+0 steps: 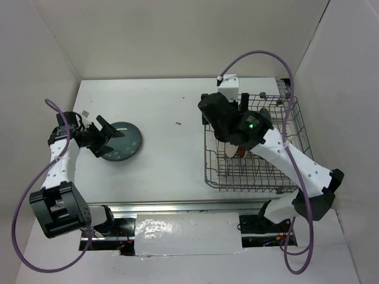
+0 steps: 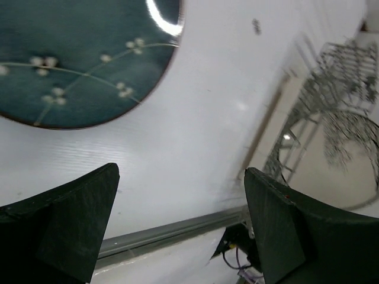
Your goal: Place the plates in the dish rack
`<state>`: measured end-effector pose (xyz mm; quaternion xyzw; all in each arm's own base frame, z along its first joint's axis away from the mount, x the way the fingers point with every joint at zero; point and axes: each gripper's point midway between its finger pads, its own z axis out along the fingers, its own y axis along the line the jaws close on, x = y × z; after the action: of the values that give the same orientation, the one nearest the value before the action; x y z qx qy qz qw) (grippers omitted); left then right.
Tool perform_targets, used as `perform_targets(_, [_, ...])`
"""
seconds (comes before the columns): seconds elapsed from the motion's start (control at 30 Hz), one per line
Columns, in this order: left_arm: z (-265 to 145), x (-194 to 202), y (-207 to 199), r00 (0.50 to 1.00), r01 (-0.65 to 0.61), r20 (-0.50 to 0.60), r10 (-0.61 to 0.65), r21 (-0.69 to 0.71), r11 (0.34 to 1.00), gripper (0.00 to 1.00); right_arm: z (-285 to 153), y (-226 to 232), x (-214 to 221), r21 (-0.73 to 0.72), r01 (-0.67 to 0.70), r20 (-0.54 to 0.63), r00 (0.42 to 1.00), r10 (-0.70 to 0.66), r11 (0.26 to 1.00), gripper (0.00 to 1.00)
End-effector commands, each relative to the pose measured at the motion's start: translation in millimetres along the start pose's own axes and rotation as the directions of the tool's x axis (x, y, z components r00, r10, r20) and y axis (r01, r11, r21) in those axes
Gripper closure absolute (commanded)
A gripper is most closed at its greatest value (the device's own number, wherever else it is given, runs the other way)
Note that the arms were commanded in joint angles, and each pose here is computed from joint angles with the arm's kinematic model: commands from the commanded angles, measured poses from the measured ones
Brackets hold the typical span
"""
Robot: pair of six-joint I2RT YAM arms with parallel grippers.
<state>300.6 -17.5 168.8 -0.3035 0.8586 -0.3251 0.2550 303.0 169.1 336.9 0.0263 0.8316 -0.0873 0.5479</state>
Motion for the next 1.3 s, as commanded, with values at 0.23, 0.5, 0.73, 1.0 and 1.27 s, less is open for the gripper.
perform_targets(0.23, [11.4, -53.0, 86.0, 0.973, 0.223, 0.138, -0.184, -0.365, 0.904, 0.02, -30.6, 32.3, -59.9, -0.370, -0.116, 0.006, 0.992, 0.128, 0.922, 0.00])
perform_targets(0.5, [21.6, -48.2, 136.7, 0.926, 0.377, 0.196, -0.322, -0.475, 0.795, 0.01, -12.5, 50.6, -57.5, -0.433, -0.118, -0.076, 0.993, 0.095, 0.894, 0.00])
perform_targets(0.73, [45.0, -48.1, 129.6, 0.916, 0.396, 0.198, -0.350, -0.291, 0.871, 0.05, 10.2, 45.7, -63.7, -0.424, -0.153, -0.123, 0.986, 0.111, 0.893, 0.00])
perform_targets(1.0, [59.8, -45.9, 132.3, 0.912, 0.400, 0.191, -0.362, -0.222, 0.889, 0.07, 16.4, 37.3, -84.0, -0.440, -0.198, -0.123, 0.980, 0.159, 0.876, 0.00])
perform_targets(1.27, [78.4, -42.2, 127.2, 0.901, 0.425, 0.142, -0.411, -0.093, 0.900, 0.18, 9.0, 30.4, -102.0, -0.453, -0.207, -0.081, 0.978, 0.191, 0.867, 0.00])
